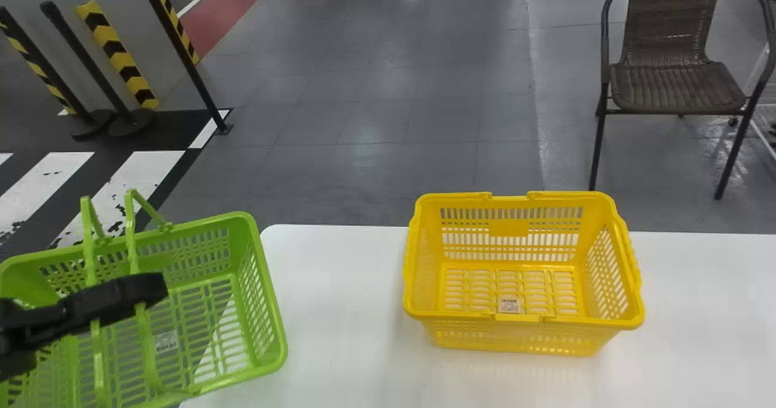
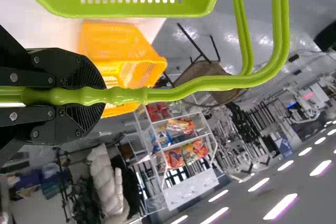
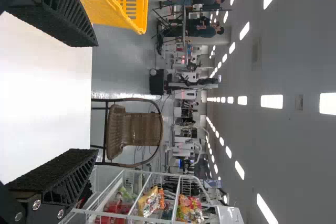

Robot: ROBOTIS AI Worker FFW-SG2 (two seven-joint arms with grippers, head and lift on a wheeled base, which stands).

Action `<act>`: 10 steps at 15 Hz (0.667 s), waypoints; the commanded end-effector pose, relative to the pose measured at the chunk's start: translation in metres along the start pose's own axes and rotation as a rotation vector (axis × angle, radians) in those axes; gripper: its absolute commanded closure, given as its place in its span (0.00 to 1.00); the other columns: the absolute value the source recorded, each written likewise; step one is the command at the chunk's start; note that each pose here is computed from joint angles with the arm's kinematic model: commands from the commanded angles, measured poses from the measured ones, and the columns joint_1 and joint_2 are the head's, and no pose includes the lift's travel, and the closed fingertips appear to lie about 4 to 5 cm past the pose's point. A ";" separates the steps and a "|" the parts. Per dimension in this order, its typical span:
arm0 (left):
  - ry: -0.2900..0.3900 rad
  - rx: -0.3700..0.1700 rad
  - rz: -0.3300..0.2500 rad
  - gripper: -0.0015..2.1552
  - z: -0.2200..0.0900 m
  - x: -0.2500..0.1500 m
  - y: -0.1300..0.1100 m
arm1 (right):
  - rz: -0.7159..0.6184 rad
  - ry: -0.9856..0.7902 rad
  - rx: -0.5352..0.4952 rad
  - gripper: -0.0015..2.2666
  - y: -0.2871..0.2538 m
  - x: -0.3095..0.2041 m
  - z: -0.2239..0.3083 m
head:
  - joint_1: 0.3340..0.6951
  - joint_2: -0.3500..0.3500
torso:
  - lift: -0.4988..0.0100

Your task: Grasp handle with right gripper to insert into left gripper then lift and swing left to center

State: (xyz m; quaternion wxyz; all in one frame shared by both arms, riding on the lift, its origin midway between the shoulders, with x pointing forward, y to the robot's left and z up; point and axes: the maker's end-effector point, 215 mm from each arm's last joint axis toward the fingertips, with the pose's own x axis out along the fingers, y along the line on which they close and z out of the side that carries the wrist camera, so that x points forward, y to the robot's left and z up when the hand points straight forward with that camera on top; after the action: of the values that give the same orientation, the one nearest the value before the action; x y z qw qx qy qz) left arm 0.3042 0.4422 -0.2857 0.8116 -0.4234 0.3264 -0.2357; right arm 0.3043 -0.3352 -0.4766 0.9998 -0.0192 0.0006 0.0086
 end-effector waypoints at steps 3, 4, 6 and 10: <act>0.070 -0.035 -0.032 0.99 -0.089 0.012 -0.019 | -0.026 -0.008 -0.007 0.04 -0.017 0.004 0.004 | 1.00 0.73 | 0.98; 0.084 -0.031 -0.046 0.99 -0.103 0.018 -0.028 | -0.027 -0.012 -0.008 0.04 -0.017 0.005 0.005 | 1.00 0.70 | 0.98; 0.115 0.001 -0.087 0.99 -0.125 0.029 -0.055 | -0.030 -0.013 -0.005 0.04 -0.019 0.005 0.005 | 1.00 0.55 | 0.98; 0.205 0.054 -0.127 0.99 -0.175 0.044 -0.102 | -0.035 -0.009 -0.004 0.04 -0.022 0.004 0.004 | 1.00 0.37 | 0.98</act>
State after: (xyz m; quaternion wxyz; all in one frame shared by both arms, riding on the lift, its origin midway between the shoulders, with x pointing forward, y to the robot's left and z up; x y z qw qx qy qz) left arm 0.2084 0.2874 -0.2937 0.7748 -0.4035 0.3646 -0.3225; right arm 0.3088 -0.3557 -0.4720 0.9997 -0.0212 -0.0044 -0.0082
